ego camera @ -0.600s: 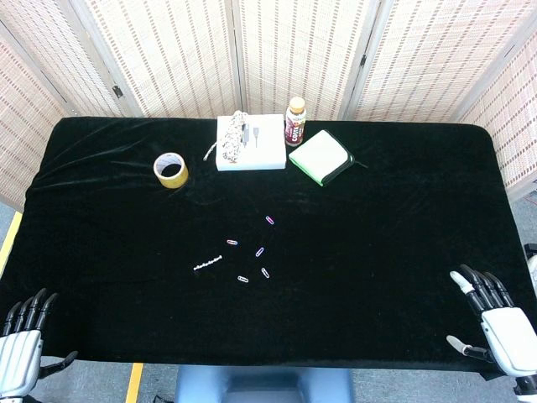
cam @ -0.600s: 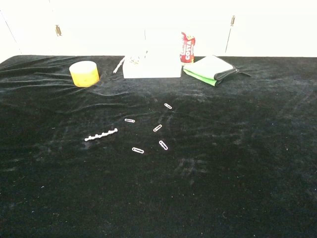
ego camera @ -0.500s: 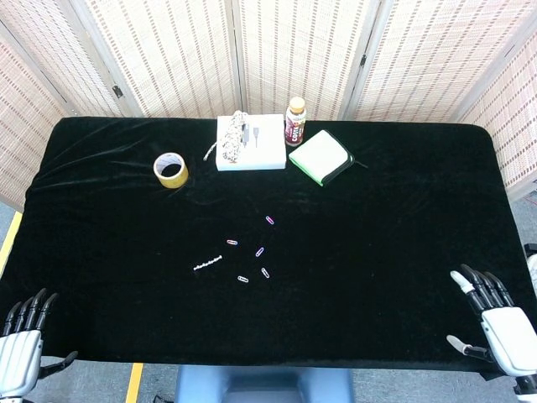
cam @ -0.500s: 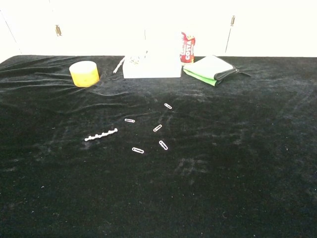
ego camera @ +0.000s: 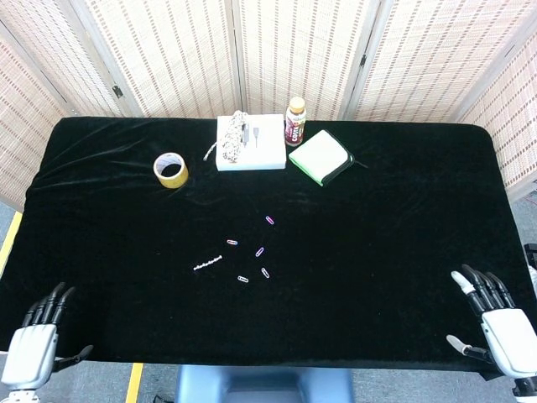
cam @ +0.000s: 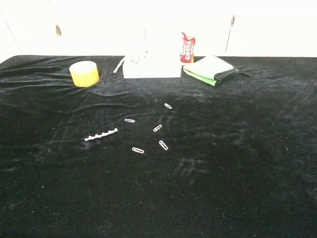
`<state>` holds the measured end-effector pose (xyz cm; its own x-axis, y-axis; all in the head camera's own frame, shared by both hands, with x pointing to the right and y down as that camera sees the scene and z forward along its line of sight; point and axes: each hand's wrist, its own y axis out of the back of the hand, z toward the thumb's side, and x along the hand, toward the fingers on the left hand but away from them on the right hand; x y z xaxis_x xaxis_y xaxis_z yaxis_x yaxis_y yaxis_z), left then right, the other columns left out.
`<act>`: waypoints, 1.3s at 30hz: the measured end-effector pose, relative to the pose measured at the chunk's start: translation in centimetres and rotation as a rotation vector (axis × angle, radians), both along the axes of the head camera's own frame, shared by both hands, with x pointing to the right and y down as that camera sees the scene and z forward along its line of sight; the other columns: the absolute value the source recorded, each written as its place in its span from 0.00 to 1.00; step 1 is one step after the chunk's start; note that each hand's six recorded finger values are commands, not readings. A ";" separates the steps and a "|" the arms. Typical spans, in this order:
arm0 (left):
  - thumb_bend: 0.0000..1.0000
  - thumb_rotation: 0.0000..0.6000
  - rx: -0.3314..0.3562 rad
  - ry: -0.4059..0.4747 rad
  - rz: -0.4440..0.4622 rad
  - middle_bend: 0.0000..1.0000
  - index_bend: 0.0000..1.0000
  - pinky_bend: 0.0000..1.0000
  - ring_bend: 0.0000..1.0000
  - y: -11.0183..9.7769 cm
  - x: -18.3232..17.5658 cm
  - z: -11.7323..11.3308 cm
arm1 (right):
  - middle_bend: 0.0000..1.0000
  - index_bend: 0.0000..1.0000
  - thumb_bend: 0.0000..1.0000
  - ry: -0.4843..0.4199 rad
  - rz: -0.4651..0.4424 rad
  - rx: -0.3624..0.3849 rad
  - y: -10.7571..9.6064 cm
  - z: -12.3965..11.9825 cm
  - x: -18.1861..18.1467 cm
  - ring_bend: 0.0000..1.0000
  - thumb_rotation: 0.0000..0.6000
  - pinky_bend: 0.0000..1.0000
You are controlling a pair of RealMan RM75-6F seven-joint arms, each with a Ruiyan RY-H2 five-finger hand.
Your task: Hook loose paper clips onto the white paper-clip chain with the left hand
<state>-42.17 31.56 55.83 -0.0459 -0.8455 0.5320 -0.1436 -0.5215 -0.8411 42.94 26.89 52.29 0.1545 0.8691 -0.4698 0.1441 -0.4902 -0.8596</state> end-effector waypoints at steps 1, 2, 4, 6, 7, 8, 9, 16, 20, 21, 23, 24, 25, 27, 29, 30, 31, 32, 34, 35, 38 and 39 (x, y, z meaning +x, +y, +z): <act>0.13 1.00 -0.013 -0.003 0.005 0.31 0.08 0.55 0.50 -0.1 0.2 0.3 | 0.00 0.00 0.01 0.005 0.002 0.014 0.0 -0.2 0.0 0.00 1.00 0.00; 0.13 1.00 -0.032 -0.009 0.014 0.36 0.10 0.61 0.55 -0.4 0.5 0.8 | 0.00 0.00 0.01 0.012 0.005 0.036 0.0 -0.4 0.0 0.00 1.00 0.00; 0.13 1.00 -0.054 -0.020 0.024 0.56 0.20 0.77 0.75 -1.1 1.0 1.7 | 0.00 0.00 0.01 0.014 0.010 0.067 0.0 -0.9 0.0 0.00 1.00 0.00; 0.14 1.00 -0.058 -0.018 0.018 0.82 0.32 0.93 0.93 -2.5 1.7 2.8 | 0.00 0.00 0.01 0.002 0.012 0.089 0.1 -1.4 0.0 0.00 1.00 0.00; 0.14 1.00 -0.058 -0.011 0.009 0.94 0.40 0.99 0.99 -3.1 2.0 3.2 | 0.00 0.00 0.01 -0.005 0.015 0.092 0.1 -1.6 0.1 0.00 1.00 0.00; 0.14 1.00 -0.064 0.001 -0.004 0.98 0.43 1.00 1.00 -3.7 2.5 3.8 | 0.00 0.00 0.01 -0.015 0.019 0.097 0.1 -1.7 0.3 0.00 1.00 0.00; 0.14 1.00 -0.070 0.009 -0.012 1.00 0.47 1.00 1.00 -4.2 2.8 4.3 | 0.00 0.00 0.01 -0.024 0.023 0.104 0.0 -1.9 0.4 0.00 1.00 0.00; 0.28 1.00 -0.067 0.109 -0.146 1.00 0.56 1.00 1.00 -7.8 6.1 7.5 | 0.00 0.00 0.01 -0.073 0.074 0.125 -1.2 -2.5 2.0 0.00 1.00 0.00; 0.29 1.00 -0.061 0.170 -0.208 1.00 0.58 1.00 1.00 -9.6 8.8 9.4 | 0.00 0.00 0.01 -0.101 0.088 0.132 -1.9 -2.7 2.7 0.00 1.00 0.00; 0.29 1.00 -0.059 0.173 -0.214 1.00 0.58 1.00 1.00 -9.8 9.1 9.6 | 0.00 0.00 0.01 -0.109 0.090 0.133 -2.0 -2.8 2.8 0.00 1.00 0.00; 0.29 1.00 -0.062 0.176 -0.236 1.00 0.58 1.00 1.00 -10.4 9.6 10.5 | 0.00 0.00 0.01 -0.130 0.097 0.133 -2.2 -3.0 3.1 0.00 1.00 0.00; 0.29 1.00 -0.067 0.176 -0.246 1.00 0.57 1.00 1.00 -10.7 9.8 10.9 | 0.00 0.00 0.01 -0.139 0.101 0.133 -2.3 -3.0 3.3 0.00 1.00 0.00; 0.29 1.00 -0.074 0.176 -0.255 1.00 0.57 1.00 1.00 -10.9 10.0 11.3 | 0.00 0.00 0.01 -0.148 0.104 0.134 -2.4 -3.1 3.5 0.00 1.00 0.00; 0.29 1.00 -0.096 0.182 -0.271 1.00 0.56 1.00 1.00 -11.2 10.7 12.2 | 0.00 0.00 0.01 -0.166 0.115 0.135 -2.6 -3.3 4.0 0.00 1.00 0.00; 0.29 1.00 -0.115 0.189 -0.273 1.00 0.55 1.00 1.00 -11.5 11.9 13.0 | 0.00 0.00 0.01 -0.180 0.125 0.136 -2.7 -3.5 4.5 0.00 1.00 0.00; 0.29 1.00 -0.123 0.190 -0.272 1.00 0.55 1.00 1.00 -11.7 12.3 13.3 | 0.00 0.00 0.01 -0.186 0.129 0.137 -2.8 -3.6 4.7 0.00 1.00 0.00; 0.29 1.00 -0.130 0.190 -0.270 1.00 0.55 1.00 1.00 -11.7 12.7 13.6 | 0.00 0.00 0.01 -0.190 0.132 0.138 -2.8 -3.7 4.9 0.00 1.00 0.00; 0.29 1.00 -0.136 0.190 -0.268 1.00 0.54 1.00 1.00 -11.9 13.3 13.9 | 0.00 0.00 0.01 -0.196 0.135 0.139 -2.8 -3.9 5.1 0.00 1.00 0.00; 0.29 1.00 -0.143 0.194 -0.265 1.00 0.54 1.00 1.00 -12.1 14.0 14.3 | 0.00 0.00 0.01 -0.204 0.139 0.141 -2.8 -4.0 5.4 0.00 1.00 0.00; 0.29 1.00 -0.148 0.197 -0.262 1.00 0.54 1.00 1.00 -12.2 14.5 14.5 | 0.00 0.00 0.01 -0.209 0.142 0.142 -2.8 -4.2 5.5 0.00 1.00 0.00; 0.29 1.00 -0.160 0.204 -0.253 1.00 0.54 1.00 1.00 -12.3 15.5 15.0 | 0.00 0.00 0.01 -0.217 0.145 0.149 -2.8 -4.5 5.9 0.00 1.00 0.00; 0.29 1.00 -0.163 0.205 -0.251 1.00 0.54 1.00 1.00 -12.3 15.8 15.1 | 0.00 0.00 0.01 -0.218 0.146 0.149 -2.8 -4.5 6.0 0.00 1.00 0.00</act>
<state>-26.35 19.27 70.96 -0.1197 -0.7246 0.6786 -0.4419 -0.5732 -0.6900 48.89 24.11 47.76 0.1063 0.9465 -0.3047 0.3931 -0.3215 -0.8615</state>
